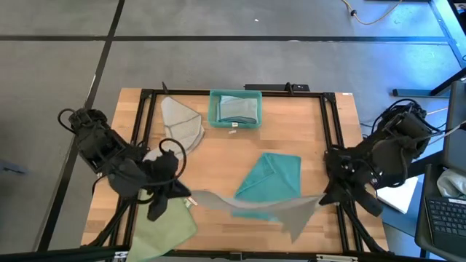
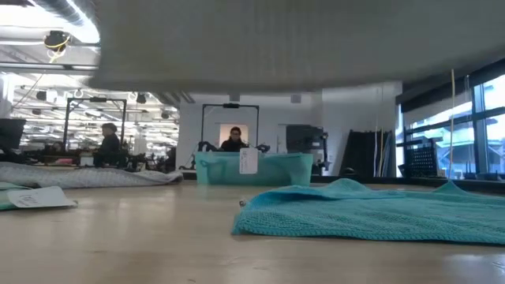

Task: Fold microfiber towels
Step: Fold the gray towel

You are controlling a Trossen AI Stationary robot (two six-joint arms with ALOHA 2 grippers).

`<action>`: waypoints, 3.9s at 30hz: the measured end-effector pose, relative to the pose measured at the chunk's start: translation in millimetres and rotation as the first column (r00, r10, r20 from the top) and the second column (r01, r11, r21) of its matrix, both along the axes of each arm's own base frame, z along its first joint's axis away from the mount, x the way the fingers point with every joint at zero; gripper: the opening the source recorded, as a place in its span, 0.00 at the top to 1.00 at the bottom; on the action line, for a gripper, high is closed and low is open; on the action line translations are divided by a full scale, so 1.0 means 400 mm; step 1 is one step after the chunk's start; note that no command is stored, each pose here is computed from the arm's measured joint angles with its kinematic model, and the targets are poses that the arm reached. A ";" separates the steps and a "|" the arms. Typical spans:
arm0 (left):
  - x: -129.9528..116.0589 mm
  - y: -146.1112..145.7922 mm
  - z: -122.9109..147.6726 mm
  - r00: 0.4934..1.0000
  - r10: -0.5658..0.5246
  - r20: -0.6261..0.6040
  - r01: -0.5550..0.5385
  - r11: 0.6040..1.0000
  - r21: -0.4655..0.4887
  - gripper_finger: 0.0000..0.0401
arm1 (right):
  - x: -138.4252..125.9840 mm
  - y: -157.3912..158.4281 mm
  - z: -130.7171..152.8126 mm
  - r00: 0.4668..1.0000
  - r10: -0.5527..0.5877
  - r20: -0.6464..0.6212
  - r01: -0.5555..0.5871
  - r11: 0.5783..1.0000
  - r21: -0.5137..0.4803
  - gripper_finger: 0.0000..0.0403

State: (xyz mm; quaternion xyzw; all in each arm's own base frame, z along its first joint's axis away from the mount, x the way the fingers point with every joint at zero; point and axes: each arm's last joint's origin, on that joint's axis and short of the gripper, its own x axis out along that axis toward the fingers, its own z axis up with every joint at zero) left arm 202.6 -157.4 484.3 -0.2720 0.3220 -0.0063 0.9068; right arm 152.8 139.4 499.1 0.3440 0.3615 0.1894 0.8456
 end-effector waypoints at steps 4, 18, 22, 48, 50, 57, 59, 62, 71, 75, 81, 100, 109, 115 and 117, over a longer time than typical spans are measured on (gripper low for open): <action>-0.009 0.049 -0.035 0.989 0.111 -0.098 -0.086 0.968 0.235 1.00 | -0.018 -0.037 -0.041 0.994 -0.054 -0.091 0.032 0.974 -0.225 0.99; 0.108 0.091 -0.433 0.883 0.326 -0.339 -0.080 0.814 0.575 1.00 | 0.054 -0.093 -0.459 0.834 -0.290 -0.470 -0.157 0.691 -0.706 0.97; 0.114 0.111 -0.526 0.858 0.355 -0.371 -0.083 0.808 0.583 1.00 | 0.064 -0.114 -0.568 0.790 -0.378 -0.484 -0.133 0.664 -0.736 0.97; 0.191 0.055 -0.504 0.985 0.076 -0.156 -0.006 0.912 0.410 1.00 | 0.109 -0.039 -0.565 0.892 -0.207 -0.401 -0.040 0.849 -0.528 0.98; 0.218 0.036 -0.508 0.994 -0.042 -0.101 0.082 0.896 0.436 0.99 | 0.109 -0.040 -0.572 0.891 -0.209 -0.403 -0.041 0.846 -0.531 0.98; 0.279 0.018 -0.626 0.927 -0.251 -0.280 0.363 0.789 0.495 0.80 | 0.111 -0.039 -0.574 0.895 -0.213 -0.391 -0.031 0.847 -0.531 0.98; 0.296 0.019 -0.654 0.920 -0.253 -0.300 0.375 0.792 0.481 0.73 | 0.113 -0.037 -0.573 0.898 -0.213 -0.385 -0.023 0.851 -0.525 0.98; 0.311 0.025 -0.689 0.912 -0.232 -0.340 0.380 0.789 0.483 0.65 | 0.115 -0.036 -0.572 0.901 -0.212 -0.378 -0.017 0.854 -0.520 0.98; 0.348 0.061 -0.782 0.857 -0.230 -0.461 0.431 0.809 0.400 0.58 | 0.120 -0.037 -0.570 0.901 -0.256 -0.350 0.037 0.850 -0.526 0.97; 0.353 0.089 -0.800 0.840 -0.194 -0.506 0.426 0.814 0.395 0.59 | 0.125 -0.033 -0.567 0.905 -0.261 -0.335 0.060 0.860 -0.507 0.97; 0.364 0.126 -0.807 0.840 -0.154 -0.520 0.399 0.824 0.401 0.59 | 0.127 -0.032 -0.566 0.909 -0.262 -0.325 0.068 0.860 -0.505 0.97; 0.349 0.118 -0.830 0.821 -0.204 -0.533 0.457 0.794 0.400 0.59 | 0.128 -0.033 -0.566 0.910 -0.269 -0.316 0.075 0.856 -0.512 0.97; 0.355 0.116 -0.835 0.844 -0.218 -0.490 0.440 0.805 0.398 0.59 | 0.128 -0.033 -0.566 0.910 -0.269 -0.315 0.076 0.856 -0.511 0.97; 0.363 0.113 -0.831 0.861 -0.225 -0.456 0.426 0.810 0.403 0.59 | 0.128 -0.033 -0.566 0.910 -0.269 -0.315 0.077 0.856 -0.511 0.97; 0.362 0.113 -0.832 0.859 -0.226 -0.460 0.429 0.808 0.403 0.59 | 0.128 -0.033 -0.566 0.910 -0.276 -0.309 0.083 0.852 -0.517 0.97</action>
